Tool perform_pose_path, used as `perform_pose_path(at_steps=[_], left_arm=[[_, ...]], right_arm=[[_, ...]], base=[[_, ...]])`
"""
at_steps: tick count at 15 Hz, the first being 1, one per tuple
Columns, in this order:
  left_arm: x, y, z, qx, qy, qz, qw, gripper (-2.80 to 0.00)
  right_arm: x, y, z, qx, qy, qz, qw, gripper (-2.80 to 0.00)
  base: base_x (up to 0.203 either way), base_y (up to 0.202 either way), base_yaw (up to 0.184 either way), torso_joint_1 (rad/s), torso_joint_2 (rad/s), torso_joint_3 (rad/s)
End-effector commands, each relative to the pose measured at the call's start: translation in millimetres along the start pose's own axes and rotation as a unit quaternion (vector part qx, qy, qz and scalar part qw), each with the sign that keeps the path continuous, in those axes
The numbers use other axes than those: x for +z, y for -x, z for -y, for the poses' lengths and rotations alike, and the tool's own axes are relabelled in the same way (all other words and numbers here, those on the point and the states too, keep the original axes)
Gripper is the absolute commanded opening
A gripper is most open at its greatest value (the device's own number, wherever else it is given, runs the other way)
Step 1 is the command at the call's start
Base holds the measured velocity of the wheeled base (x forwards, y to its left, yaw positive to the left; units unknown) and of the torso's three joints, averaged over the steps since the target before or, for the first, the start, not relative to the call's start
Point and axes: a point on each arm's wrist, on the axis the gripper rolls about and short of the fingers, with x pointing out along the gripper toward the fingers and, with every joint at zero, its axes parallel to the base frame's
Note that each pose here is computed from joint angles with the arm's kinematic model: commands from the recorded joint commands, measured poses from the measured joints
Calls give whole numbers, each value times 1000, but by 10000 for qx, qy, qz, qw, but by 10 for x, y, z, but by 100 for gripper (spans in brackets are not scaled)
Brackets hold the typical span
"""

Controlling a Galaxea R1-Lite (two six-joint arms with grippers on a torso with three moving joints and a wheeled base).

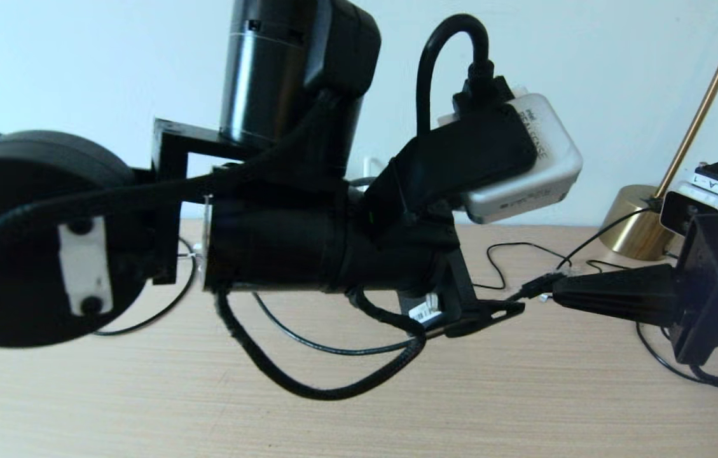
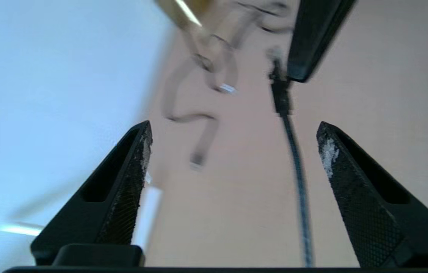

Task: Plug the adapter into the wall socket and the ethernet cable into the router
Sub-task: Hand it to the other hand

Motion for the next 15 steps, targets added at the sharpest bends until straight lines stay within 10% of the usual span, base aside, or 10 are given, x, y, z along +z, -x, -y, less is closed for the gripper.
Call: perform_pose_path(at_steps=[1,8,15], left_arm=[[-27,40,24,642,-662,465,9946,0],[-228,-283,164,1918,-1488,1691,9553,0],[-214,-330,462,1694,-1557,1987,9527,0]], right_arm=[[32,27,-26,92,-259,78,9996,-280],[212,103,-35,716,-924,-147,9930,-280],[231,101,-35,725,-935,-147,9929,-280]], base=[[0,0,0,0,0,0],[0,0,0,0,0,0],[0,0,0,0,0,0]])
